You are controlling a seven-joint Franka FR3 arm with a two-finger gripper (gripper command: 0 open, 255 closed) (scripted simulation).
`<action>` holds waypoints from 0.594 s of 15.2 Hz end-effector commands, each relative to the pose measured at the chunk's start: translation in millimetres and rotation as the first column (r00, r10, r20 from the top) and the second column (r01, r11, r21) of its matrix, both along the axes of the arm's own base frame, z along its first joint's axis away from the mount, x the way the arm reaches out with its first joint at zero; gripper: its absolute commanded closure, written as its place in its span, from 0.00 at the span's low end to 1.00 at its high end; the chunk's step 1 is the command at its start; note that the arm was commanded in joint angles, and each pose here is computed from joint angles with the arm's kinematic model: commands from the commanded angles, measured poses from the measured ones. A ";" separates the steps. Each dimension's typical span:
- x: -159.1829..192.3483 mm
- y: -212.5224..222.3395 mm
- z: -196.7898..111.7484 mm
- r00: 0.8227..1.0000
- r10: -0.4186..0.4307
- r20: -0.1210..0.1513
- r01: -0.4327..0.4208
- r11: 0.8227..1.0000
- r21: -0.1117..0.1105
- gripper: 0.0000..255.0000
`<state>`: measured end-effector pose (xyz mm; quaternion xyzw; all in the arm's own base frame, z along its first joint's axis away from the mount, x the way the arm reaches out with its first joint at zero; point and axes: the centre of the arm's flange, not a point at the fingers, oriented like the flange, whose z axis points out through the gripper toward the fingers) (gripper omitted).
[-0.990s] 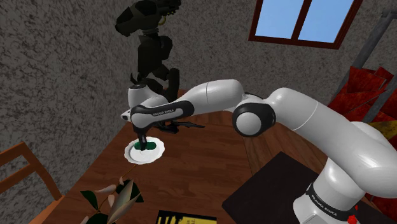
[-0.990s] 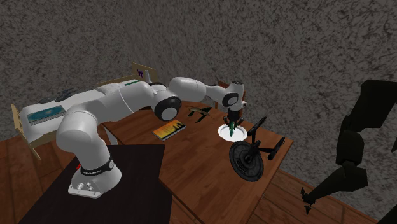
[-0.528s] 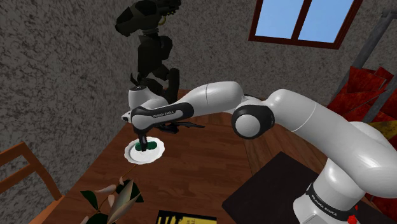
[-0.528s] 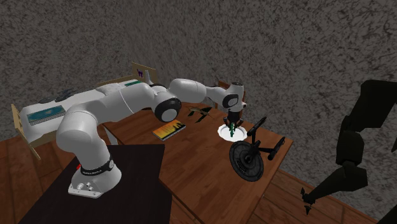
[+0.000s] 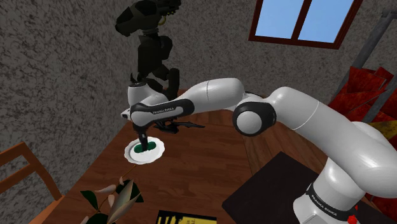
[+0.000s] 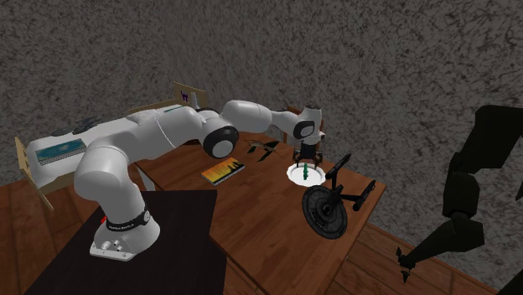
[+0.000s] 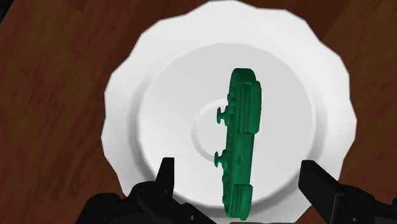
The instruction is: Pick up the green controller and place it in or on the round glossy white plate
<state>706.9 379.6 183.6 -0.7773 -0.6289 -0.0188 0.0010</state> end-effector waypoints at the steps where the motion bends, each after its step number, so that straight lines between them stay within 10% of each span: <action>1: -1.0 -1.6 23.4 1.000 0.000 0.000 0.000 1.000 0.000 0.00; 9: -1.2 -1.9 33.8 1.000 0.000 0.000 0.000 1.000 0.000 0.00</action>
